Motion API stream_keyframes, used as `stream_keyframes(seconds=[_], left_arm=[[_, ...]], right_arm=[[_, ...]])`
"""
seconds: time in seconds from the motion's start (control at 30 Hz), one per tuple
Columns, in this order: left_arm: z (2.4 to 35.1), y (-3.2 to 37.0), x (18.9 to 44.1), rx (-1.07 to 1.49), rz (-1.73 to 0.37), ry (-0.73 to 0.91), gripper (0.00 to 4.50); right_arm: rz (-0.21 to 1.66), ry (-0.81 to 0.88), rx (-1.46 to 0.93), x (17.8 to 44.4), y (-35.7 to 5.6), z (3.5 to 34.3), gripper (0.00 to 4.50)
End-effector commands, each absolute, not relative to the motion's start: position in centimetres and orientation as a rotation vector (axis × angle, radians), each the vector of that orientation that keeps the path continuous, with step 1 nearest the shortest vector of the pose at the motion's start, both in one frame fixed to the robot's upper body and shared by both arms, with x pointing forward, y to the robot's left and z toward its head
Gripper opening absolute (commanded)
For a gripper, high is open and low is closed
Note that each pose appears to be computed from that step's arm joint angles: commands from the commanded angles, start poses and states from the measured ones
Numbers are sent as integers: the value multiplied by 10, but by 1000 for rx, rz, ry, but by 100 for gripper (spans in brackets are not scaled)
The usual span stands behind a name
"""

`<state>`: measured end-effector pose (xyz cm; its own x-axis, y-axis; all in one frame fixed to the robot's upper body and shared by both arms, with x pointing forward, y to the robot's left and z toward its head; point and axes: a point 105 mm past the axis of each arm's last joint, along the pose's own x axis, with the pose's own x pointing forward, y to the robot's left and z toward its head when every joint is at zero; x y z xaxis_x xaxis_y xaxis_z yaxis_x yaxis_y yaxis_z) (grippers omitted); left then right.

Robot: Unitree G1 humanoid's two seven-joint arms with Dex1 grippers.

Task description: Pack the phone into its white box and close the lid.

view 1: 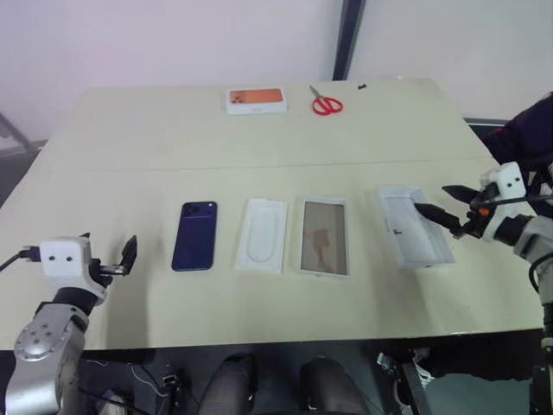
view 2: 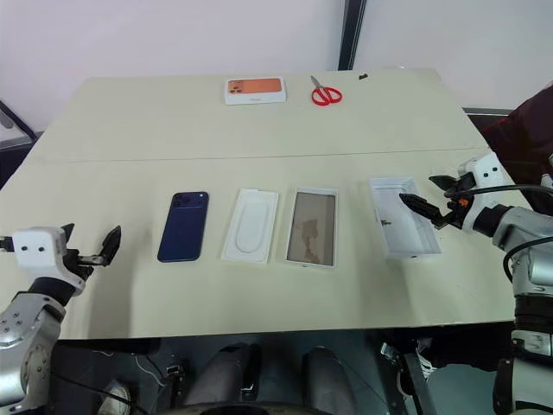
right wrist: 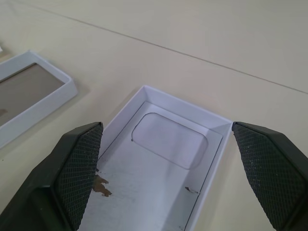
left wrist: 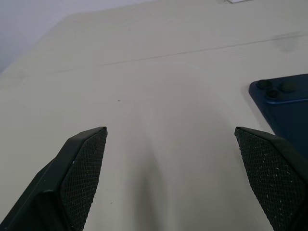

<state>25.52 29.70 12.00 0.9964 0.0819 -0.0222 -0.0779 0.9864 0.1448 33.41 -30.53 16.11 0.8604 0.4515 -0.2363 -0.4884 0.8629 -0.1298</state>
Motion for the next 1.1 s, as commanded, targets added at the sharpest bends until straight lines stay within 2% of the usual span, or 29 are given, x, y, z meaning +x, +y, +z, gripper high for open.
stream_keyframes(seconds=[0.03, 0.23, 0.4, 0.63, 0.87, 0.97, 1.1], left_arm=[[132, 290, 256, 160, 72, -13, 447], [135, 280, 259, 146, 53, -18, 447], [139, 258, 263, 114, -10, -24, 447], [155, 182, 270, -40, -349, -21, 447], [149, 126, 293, -166, -508, 183, 447], [135, 127, 304, -164, -461, 331, 447], [128, 123, 314, -217, -445, 449, 447]], right_arm=[[513, 143, -232, 337, -300, 179, 450], [542, 132, -240, 337, -288, 179, 450], [617, 129, -265, 337, -263, 174, 450], [721, 108, -344, 333, -223, 172, 450], [831, 34, -387, 314, -185, 191, 450], [889, 22, -395, 302, -169, 195, 450], [959, 8, -399, 294, -150, 197, 450]])
